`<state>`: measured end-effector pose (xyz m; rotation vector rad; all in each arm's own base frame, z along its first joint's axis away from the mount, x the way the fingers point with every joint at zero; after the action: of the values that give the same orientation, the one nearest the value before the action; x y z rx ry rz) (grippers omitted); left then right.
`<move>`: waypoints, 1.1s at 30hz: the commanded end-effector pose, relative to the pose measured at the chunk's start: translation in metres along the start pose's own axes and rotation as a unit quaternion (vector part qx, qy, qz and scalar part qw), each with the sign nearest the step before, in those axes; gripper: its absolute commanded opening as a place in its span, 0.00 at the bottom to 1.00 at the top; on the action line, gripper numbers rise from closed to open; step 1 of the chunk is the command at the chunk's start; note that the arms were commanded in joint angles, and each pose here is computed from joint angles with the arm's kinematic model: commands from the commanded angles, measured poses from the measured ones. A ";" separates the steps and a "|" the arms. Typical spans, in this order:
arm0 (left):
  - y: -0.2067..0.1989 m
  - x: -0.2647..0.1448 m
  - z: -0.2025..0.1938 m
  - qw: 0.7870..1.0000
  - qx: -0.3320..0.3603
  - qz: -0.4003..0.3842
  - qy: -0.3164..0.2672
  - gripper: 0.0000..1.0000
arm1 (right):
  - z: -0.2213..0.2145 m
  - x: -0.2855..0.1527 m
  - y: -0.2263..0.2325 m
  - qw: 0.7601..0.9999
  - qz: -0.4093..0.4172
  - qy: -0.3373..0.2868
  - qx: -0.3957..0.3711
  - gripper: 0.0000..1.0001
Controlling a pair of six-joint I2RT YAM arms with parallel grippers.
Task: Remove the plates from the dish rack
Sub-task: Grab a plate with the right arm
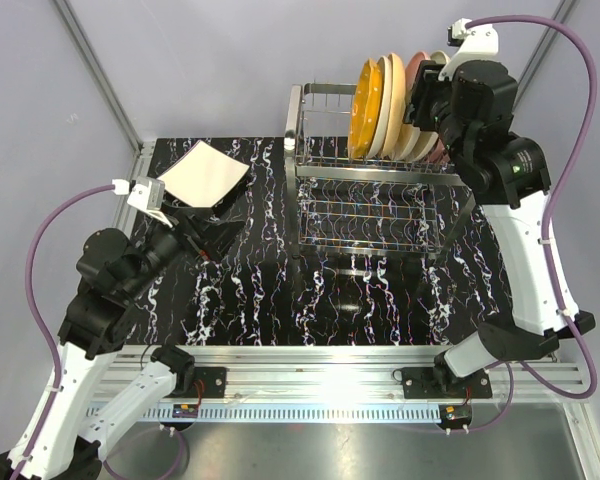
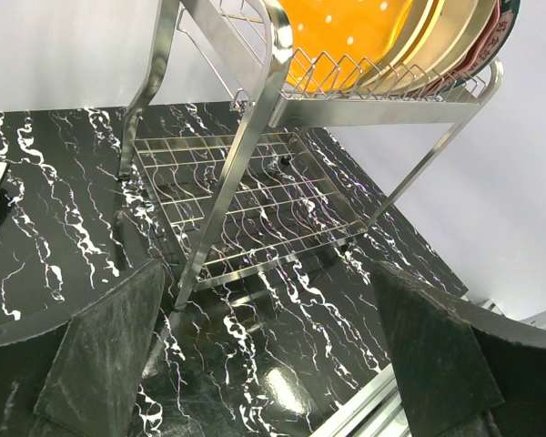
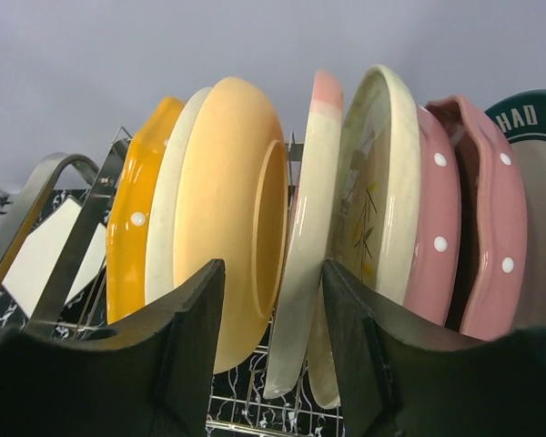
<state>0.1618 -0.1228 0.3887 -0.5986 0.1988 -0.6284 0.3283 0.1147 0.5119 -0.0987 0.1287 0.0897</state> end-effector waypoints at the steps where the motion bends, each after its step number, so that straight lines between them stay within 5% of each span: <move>1: -0.003 -0.001 0.005 1.000 0.010 -0.008 -0.016 0.99 | 0.010 0.004 -0.004 0.998 -0.057 -0.028 0.007 0.55; 17: -0.004 0.000 0.007 1.000 0.009 -0.009 -0.020 0.99 | -0.002 0.016 -0.002 0.992 -0.122 -0.020 -0.002 0.59; 33: -0.004 -0.003 0.007 1.000 0.008 -0.008 -0.023 0.99 | -0.007 0.026 0.000 0.990 -0.138 -0.010 0.008 0.30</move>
<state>0.1624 -0.1223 0.3885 -0.5990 0.1970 -0.6229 0.3519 0.1159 0.4910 -0.1409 0.1350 -0.1554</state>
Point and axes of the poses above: each gripper's point midway between its finger pads, its own x axis out along the fingers, its own y axis along the line the jaws close on, z = x × y, the point moved 5 cm from there along -x, back along the fingers, and after that the axes turned 12 degrees about -x, right-handed, at the moved point
